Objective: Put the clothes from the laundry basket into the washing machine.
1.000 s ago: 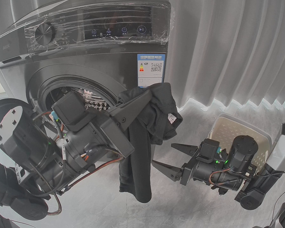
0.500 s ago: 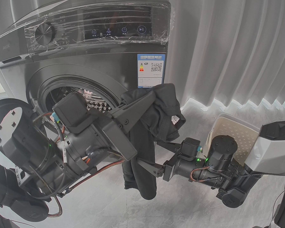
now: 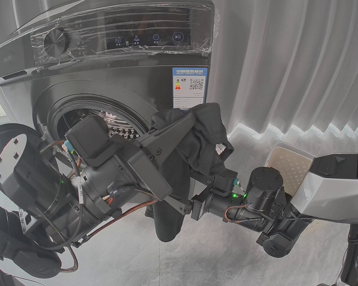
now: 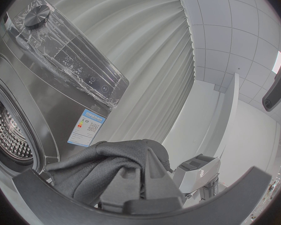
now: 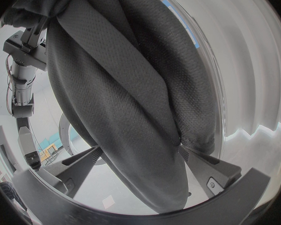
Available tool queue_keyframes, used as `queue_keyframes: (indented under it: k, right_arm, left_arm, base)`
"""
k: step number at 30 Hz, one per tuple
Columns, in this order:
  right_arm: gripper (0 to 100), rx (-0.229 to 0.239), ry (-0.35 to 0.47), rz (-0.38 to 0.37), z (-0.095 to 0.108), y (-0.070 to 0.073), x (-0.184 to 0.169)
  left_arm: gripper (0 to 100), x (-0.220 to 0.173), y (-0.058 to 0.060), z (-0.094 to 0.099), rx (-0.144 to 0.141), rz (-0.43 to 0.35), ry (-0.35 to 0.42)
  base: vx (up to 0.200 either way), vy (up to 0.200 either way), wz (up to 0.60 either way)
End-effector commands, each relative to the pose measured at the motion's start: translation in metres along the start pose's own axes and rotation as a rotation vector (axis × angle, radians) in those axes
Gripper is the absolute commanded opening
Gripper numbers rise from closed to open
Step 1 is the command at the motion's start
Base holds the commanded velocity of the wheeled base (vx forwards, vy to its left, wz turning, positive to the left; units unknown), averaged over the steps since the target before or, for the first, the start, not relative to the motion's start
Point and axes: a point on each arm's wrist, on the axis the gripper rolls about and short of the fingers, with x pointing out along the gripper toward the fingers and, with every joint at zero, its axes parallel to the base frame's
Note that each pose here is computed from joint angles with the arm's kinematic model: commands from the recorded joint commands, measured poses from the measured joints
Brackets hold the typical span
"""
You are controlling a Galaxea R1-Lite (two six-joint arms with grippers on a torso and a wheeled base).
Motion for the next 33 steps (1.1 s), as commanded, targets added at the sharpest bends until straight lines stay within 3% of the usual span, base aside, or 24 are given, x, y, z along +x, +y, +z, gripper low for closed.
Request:
queue_keyframes:
  k: [1,6,14,22,23,33]
  right_arm:
    - [100,-0.001,-0.005,0.015,-0.002,0.004,0.005]
    - [100,0.000,-0.001,0.052,-0.004,0.017,0.009]
    - [100,0.010,0.027,0.077,-0.014,0.025,0.011]
    - [100,0.011,0.016,0.070,-0.019,0.023,0.019]
    - [0,0.010,0.013,0.069,-0.018,0.023,0.020]
    - [0,0.015,0.028,0.069,-0.014,0.027,0.009]
  left_arm:
    - [0,0.000,0.000,-0.001,-0.001,0.000,0.003]
    - [0,0.000,0.000,-0.001,-0.001,0.000,0.003]
    - [0,0.001,-0.001,-0.001,-0.002,-0.003,0.001]
    - [0,0.001,-0.001,0.000,-0.002,-0.007,-0.006]
    - [0,0.001,-0.002,-0.001,-0.003,-0.009,-0.005]
    - [0,0.003,0.005,-0.004,0.001,0.013,0.003]
  base:
    - [0.000,0.000,0.00]
    - [0.000,0.000,0.00]
    - [0.000,0.000,0.00]
    - [0.000,0.000,0.00]
    - [0.000,0.000,0.00]
    - [0.000,0.000,0.00]
